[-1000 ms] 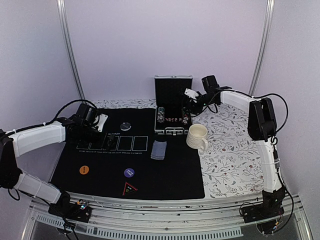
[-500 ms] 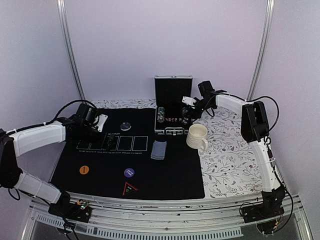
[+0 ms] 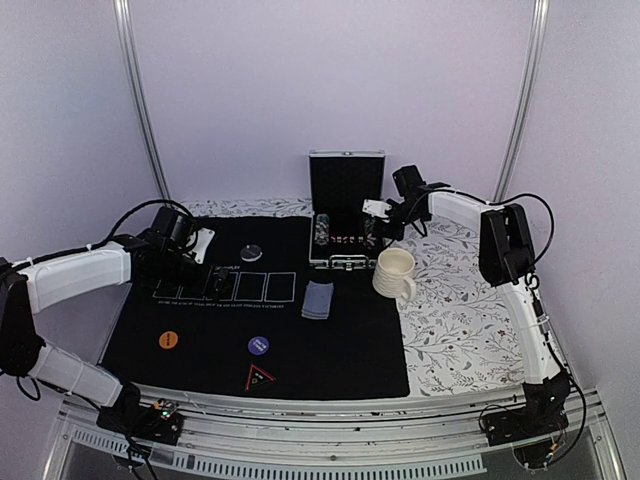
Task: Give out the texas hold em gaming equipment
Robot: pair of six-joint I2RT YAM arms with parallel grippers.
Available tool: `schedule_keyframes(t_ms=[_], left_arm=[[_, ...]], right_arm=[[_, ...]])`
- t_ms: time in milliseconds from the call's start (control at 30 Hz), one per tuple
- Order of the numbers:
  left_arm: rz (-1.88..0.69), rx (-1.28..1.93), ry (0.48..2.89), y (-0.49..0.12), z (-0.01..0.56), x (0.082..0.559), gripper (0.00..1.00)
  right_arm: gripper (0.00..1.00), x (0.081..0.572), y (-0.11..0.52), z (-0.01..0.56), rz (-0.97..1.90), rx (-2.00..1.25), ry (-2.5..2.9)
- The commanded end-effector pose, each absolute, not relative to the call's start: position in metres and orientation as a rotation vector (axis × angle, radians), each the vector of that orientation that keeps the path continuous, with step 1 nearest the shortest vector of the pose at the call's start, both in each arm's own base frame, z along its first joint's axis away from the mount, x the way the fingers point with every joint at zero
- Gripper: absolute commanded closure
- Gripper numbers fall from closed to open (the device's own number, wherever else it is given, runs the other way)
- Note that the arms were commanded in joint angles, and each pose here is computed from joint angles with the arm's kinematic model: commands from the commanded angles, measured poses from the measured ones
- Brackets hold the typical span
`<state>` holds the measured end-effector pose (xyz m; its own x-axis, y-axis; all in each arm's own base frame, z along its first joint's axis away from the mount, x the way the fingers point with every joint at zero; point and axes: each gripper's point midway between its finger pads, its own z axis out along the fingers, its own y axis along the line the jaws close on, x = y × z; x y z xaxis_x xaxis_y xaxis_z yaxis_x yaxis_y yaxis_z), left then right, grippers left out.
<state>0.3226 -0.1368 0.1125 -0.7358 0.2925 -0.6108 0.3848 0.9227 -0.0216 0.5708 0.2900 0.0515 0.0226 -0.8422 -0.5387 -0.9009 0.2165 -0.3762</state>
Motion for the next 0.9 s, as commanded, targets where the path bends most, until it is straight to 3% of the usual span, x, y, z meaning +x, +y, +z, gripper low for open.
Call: schedule_keyframes(t_ms=[0, 433, 867], left_arm=[[-0.210, 0.476, 2.446, -0.137, 0.112, 0.326, 0.02], [-0.224, 0.474, 2.448, -0.138, 0.111, 0.325, 0.02], [-0.238, 0.475, 2.456, -0.139, 0.109, 0.324, 0.02]], right_arm=[[0.72, 0.548, 0.301, 0.028, 0.115, -1.728, 1.821], [0.70, 0.529, 0.300, 0.031, 0.106, -1.807, 1.805], [0.52, 0.550, 0.308, 0.031, 0.058, -1.742, 1.765]])
